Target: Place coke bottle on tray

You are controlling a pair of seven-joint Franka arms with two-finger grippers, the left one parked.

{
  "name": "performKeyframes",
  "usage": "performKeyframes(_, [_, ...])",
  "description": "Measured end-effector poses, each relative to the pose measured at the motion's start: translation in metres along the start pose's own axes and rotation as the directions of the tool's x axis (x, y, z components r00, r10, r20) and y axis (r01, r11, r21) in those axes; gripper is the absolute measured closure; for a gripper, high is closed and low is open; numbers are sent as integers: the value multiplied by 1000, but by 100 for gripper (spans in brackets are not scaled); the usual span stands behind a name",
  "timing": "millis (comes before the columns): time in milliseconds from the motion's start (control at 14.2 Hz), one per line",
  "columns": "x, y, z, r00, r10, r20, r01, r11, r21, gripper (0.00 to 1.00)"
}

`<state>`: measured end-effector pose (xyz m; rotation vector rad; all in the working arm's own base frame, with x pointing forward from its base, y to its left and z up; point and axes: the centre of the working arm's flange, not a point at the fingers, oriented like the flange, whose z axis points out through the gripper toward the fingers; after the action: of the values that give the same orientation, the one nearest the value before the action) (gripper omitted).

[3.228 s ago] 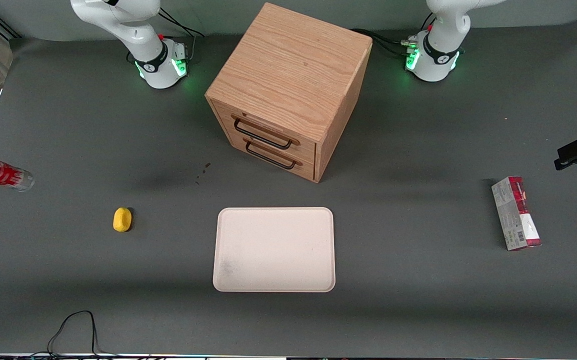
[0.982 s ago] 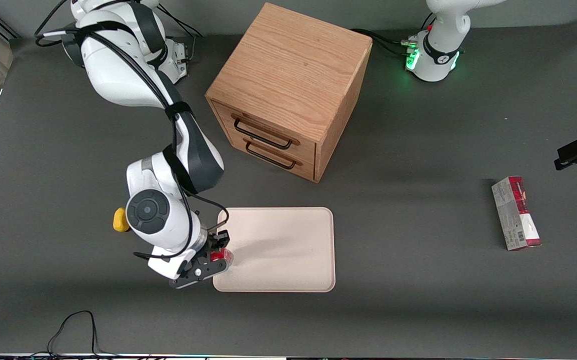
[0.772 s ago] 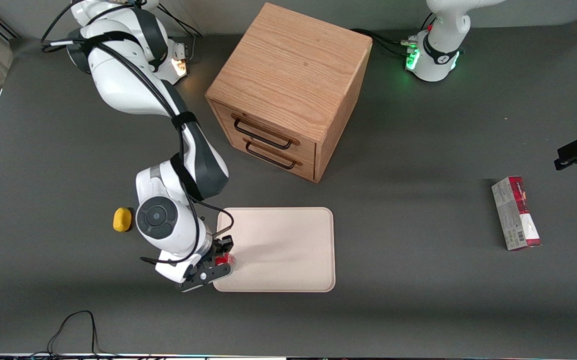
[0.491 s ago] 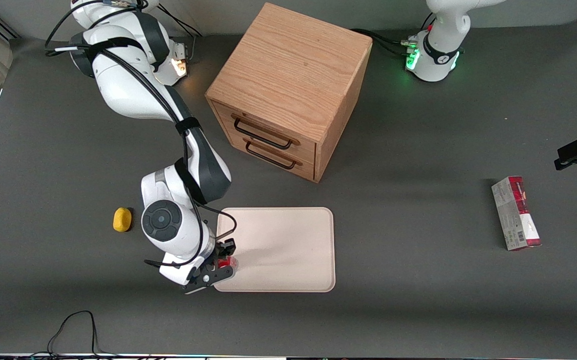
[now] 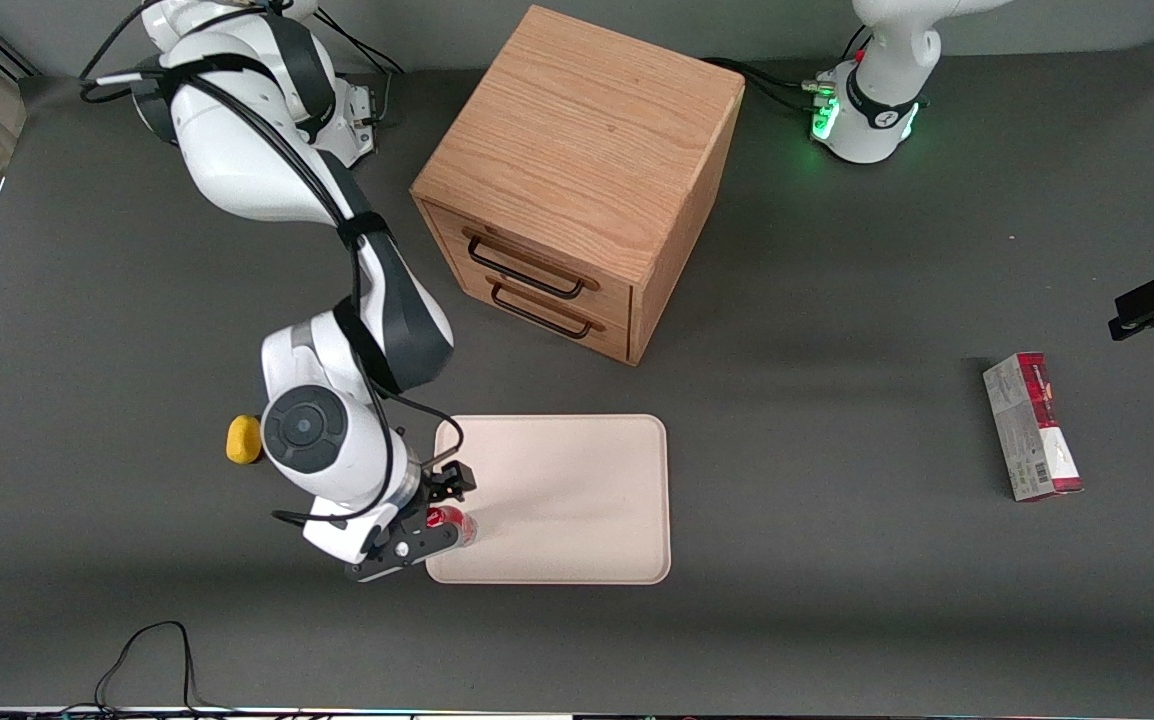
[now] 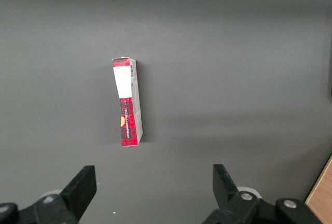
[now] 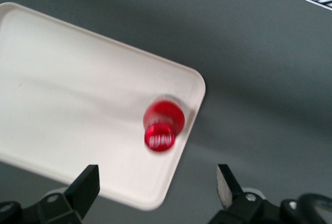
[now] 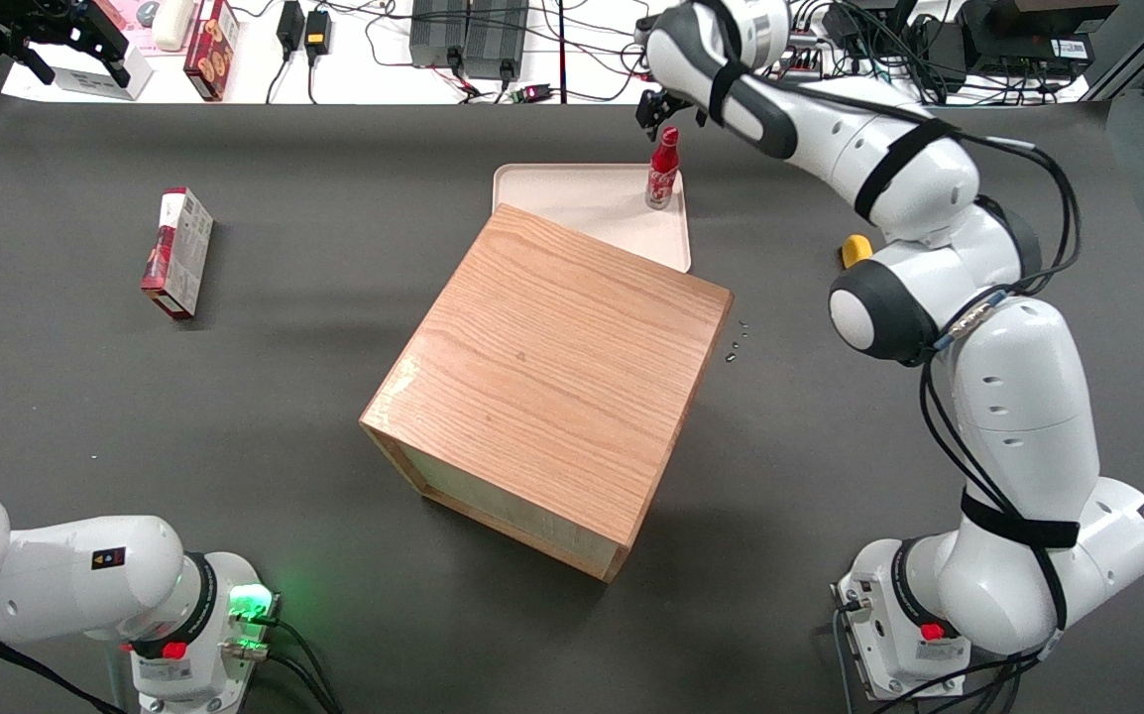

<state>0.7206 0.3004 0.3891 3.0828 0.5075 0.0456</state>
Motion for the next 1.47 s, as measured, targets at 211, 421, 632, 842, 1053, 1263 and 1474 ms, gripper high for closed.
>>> performKeyframes(211, [-27, 11, -66, 997, 13, 81, -12, 1000, -4, 0])
performKeyframes(421, [-59, 34, -128, 988, 49, 147, -45, 999, -29, 0])
performKeyframes(632, [-89, 54, -175, 981, 81, 176, -73, 996, -53, 0])
performKeyframes(842, [-116, 86, -199, 976, 127, 177, -119, 991, -54, 0])
performKeyframes(1053, [-146, 152, -209, 968, 216, 128, -214, 976, -29, 0])
performKeyframes(1263, [-180, 203, -208, 953, 293, 73, -293, 956, -3, 0])
performKeyframes(1474, [-206, 235, -206, 936, 346, 67, -347, 938, 12, 0])
